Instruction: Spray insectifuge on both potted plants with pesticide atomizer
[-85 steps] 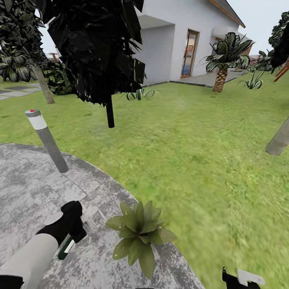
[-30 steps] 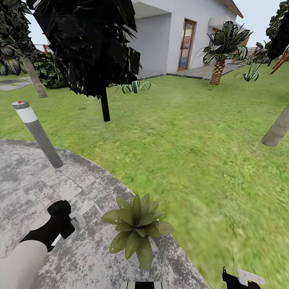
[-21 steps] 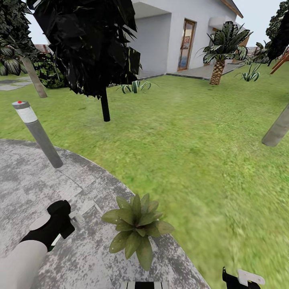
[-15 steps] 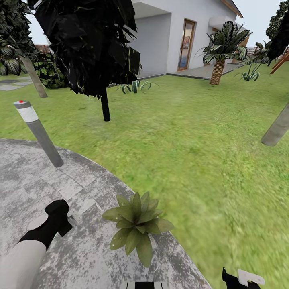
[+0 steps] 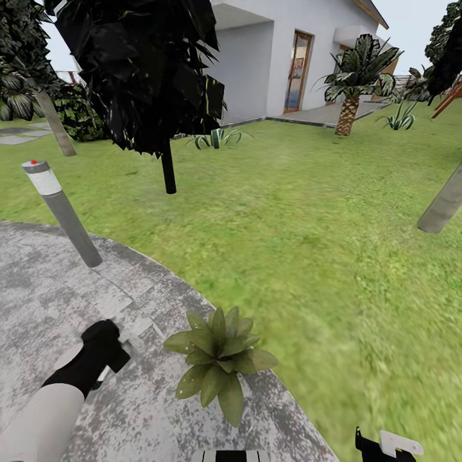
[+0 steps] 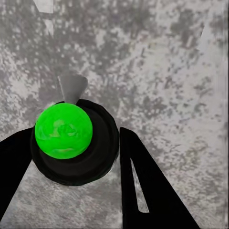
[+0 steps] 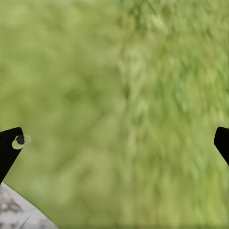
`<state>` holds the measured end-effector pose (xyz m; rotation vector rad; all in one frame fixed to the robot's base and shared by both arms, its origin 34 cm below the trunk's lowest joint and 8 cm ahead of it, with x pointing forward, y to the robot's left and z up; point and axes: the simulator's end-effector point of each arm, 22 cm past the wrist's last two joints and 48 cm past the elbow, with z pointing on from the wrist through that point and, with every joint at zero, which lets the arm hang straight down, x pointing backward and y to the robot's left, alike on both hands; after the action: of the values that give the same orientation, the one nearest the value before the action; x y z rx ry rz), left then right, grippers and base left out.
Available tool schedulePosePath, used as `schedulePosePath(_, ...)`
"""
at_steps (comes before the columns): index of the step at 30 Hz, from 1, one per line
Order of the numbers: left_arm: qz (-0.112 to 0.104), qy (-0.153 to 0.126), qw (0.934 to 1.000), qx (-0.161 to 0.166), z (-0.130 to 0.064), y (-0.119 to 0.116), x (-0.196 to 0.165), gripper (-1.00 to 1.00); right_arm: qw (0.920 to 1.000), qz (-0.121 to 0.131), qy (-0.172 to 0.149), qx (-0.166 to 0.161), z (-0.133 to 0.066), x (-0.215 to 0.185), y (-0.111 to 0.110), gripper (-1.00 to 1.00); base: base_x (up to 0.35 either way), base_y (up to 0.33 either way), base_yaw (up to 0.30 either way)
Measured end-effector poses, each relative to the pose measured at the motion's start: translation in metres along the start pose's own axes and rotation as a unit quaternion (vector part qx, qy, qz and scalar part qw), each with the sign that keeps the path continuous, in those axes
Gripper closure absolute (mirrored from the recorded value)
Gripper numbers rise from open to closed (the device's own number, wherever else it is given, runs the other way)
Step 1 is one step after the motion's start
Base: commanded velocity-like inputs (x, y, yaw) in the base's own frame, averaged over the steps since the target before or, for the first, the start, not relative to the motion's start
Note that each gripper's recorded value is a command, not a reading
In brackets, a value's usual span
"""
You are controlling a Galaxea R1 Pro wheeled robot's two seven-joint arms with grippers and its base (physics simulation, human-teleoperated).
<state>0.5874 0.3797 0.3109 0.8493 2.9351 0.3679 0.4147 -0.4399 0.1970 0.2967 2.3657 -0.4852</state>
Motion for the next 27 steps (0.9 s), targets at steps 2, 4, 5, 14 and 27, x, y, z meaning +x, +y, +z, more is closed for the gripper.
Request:
schedulePosePath(2,0.008,-0.029,0.9994,0.014,0.001,-0.003,-0.009,1.00,1.0000,0.000,0.000,0.000,0.000,0.000,0.000,-1.00,0.000,0.000,0.000)
schedulePosePath(4,0.034,-0.070,0.9968,0.021,0.001,0.000,-0.020,1.00,1.0000,0.000,0.000,0.000,0.000,0.000,0.000,-1.00,0.000,0.000,0.000)
schedulePosePath(5,0.045,-0.093,0.9944,0.022,0.001,0.005,-0.024,1.00,1.0000,0.000,0.000,0.000,0.000,0.000,0.000,-1.00,0.000,0.000,0.000)
schedulePosePath(14,0.122,-0.155,0.9750,0.101,0.014,-0.016,-0.008,1.00,1.0000,0.000,0.000,0.000,0.000,0.000,0.000,-1.00,0.000,0.000,0.000)
schedulePosePath(27,0.119,-0.141,0.9755,0.121,0.025,-0.028,0.006,1.00,1.0000,-0.001,0.000,0.000,0.000,0.000,0.000,-1.00,-0.168,-0.109,0.098)
